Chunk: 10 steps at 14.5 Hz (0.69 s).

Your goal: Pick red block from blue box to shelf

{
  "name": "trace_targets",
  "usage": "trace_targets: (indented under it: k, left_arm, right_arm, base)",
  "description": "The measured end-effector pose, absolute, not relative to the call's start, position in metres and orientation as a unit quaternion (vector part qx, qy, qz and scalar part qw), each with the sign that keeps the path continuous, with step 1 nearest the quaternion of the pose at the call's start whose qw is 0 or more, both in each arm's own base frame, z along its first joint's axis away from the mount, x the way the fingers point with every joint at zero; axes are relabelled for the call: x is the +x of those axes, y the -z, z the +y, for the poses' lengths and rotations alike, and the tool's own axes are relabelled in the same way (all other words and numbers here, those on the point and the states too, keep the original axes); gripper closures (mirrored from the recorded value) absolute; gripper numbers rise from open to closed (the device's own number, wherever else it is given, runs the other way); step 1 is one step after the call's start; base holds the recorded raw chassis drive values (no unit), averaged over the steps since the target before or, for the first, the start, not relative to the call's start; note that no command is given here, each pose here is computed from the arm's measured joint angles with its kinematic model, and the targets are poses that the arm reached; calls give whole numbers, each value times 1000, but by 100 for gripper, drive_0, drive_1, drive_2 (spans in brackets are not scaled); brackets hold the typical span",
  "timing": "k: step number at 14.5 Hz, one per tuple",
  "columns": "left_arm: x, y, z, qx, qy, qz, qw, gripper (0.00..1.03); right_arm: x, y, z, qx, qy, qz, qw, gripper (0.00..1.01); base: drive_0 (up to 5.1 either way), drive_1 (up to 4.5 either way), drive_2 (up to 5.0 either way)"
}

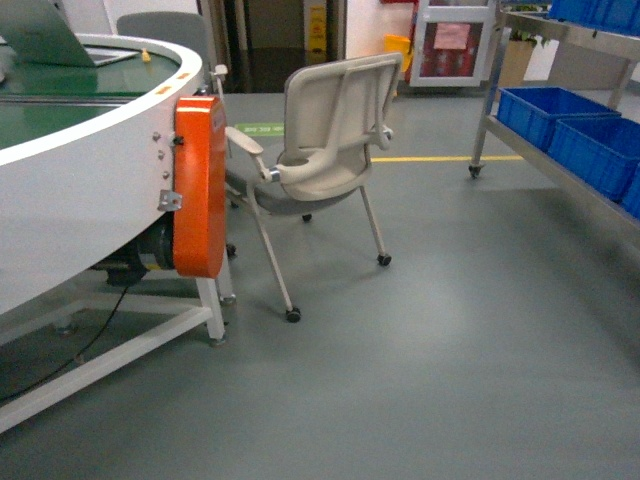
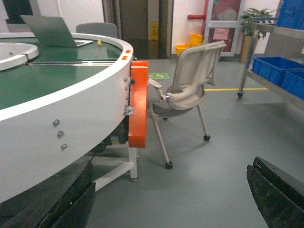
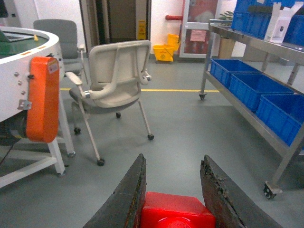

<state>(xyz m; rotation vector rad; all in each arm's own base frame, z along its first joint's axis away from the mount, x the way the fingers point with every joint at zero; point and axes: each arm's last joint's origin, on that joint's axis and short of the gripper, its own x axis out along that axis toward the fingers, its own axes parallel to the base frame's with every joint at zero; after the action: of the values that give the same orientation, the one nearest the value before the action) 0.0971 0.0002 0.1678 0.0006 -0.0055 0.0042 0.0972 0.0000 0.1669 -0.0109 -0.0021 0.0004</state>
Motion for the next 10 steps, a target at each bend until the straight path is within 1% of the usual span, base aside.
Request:
trace_targets:
  k: [10]
  left_arm:
    - [97, -168, 0, 0, 0, -3, 1000, 5]
  right_arm:
    - [97, -167, 0, -5, 0, -2, 1000, 73]
  base:
    - [-168, -168, -168]
